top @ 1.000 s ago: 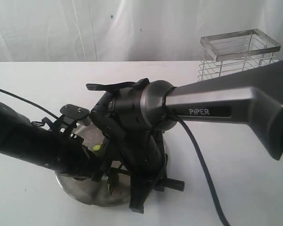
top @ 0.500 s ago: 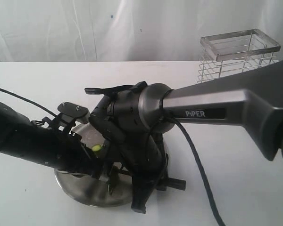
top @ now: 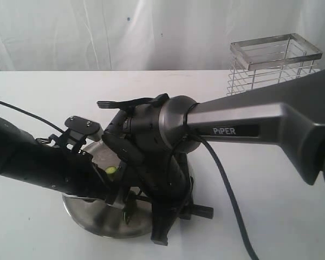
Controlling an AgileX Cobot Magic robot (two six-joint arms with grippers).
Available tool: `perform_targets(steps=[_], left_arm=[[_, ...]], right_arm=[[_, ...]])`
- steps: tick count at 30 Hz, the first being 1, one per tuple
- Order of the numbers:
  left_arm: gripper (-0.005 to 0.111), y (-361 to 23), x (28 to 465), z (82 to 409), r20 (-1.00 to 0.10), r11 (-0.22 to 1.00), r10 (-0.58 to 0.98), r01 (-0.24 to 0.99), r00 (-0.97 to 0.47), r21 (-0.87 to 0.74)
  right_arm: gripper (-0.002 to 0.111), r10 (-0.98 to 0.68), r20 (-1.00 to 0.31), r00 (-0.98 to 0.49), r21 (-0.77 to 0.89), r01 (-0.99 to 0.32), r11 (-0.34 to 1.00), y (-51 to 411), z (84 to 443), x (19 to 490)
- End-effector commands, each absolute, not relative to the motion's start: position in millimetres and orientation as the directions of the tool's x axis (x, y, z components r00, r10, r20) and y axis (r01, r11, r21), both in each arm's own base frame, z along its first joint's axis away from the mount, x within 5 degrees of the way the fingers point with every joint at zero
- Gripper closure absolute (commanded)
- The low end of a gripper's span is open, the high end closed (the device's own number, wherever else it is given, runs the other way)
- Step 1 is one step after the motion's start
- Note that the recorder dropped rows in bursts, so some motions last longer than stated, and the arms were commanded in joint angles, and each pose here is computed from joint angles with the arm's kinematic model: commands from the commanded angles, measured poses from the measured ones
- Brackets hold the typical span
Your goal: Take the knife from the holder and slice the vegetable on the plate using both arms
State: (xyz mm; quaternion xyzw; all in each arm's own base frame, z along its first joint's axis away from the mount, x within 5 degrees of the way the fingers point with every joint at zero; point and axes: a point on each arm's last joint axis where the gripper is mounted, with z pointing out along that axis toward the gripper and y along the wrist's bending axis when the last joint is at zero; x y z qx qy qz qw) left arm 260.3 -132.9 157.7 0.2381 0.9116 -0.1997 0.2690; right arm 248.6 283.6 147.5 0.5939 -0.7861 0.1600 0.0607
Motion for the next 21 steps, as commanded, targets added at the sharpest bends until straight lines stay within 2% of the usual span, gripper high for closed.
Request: perform_targets(steps=[1, 7, 13, 16, 21], left_arm=[[0.073, -133.5, 259.4, 154.3, -0.576, 0.817, 0.312, 0.522, -0.756, -0.243], [0.073, -132.1, 270.0, 130.7, -0.529, 0.852, 0.314, 0.480, -0.788, -0.209], [0.073, -136.2, 267.2, 100.5, -0.427, 0.836, 0.343, 0.480, -0.836, -0.267], [0.073, -138.7, 265.1, 106.2, -0.434, 0.817, 0.347, 0.495, -0.831, -0.295], [0.073, -144.1, 259.3, 135.2, -0.485, 0.771, 0.326, 0.525, -0.811, -0.360]], right_arm=[[0.108, -0.916, 0.285, -0.281, -0.172, -0.955, 0.240, 284.5, 146.4, 249.0], [0.108, -0.917, 0.285, -0.279, -0.171, -0.956, 0.238, 284.5, 146.4, 249.0], [0.108, -0.917, 0.285, -0.279, -0.171, -0.956, 0.238, 284.5, 146.4, 249.0], [0.108, -0.915, 0.291, -0.280, -0.175, -0.956, 0.236, 283.5, 145.6, 248.9], [0.108, -0.902, 0.291, -0.320, -0.205, -0.941, 0.268, 282.0, 145.3, 250.0]])
